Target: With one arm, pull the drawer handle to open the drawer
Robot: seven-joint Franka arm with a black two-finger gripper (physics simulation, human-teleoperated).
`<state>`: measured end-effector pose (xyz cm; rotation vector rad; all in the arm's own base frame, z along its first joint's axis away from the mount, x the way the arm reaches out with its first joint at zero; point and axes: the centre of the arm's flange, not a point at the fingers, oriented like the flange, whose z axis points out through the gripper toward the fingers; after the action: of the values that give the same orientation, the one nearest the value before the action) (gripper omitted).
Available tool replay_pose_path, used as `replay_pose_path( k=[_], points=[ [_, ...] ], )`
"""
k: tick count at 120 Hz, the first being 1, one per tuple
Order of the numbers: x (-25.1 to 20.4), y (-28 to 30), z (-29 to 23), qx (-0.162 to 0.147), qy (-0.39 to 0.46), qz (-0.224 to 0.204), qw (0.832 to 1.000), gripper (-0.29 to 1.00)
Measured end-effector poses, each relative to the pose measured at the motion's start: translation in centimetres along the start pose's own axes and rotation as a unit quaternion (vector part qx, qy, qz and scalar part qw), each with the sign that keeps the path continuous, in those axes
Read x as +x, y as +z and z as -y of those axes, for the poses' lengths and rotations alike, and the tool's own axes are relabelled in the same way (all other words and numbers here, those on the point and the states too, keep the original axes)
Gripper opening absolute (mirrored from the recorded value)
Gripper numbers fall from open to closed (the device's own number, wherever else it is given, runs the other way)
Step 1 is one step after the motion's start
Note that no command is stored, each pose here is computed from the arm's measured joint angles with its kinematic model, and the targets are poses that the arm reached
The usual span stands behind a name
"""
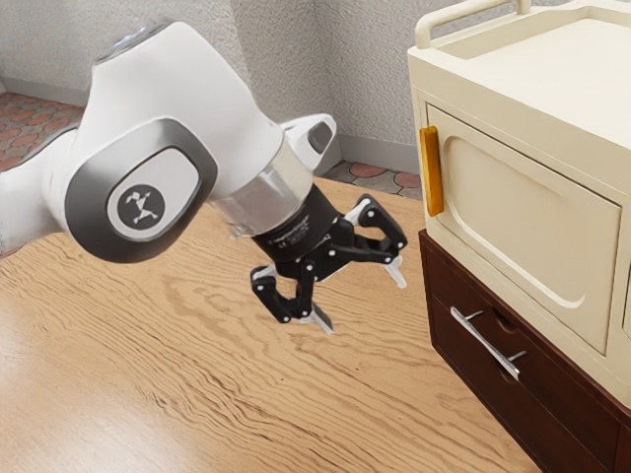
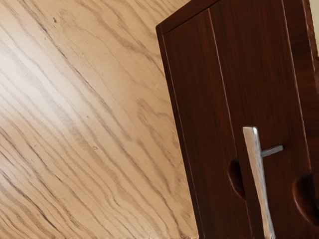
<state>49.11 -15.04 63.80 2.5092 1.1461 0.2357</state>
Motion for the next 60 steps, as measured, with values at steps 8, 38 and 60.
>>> replay_pose_path(
  k=[8, 38, 60],
  points=[
    [-0.5, 1.4, -0.6, 0.000, -0.001, 0.001, 1.000, 0.67],
    [-1.0, 4.6, -2.1, -0.004, -0.025, 0.000, 1.000, 0.66],
    [-1.5, 7.2, -3.0, 0.005, -0.039, 0.003, 0.999, 0.66]
  ],
)
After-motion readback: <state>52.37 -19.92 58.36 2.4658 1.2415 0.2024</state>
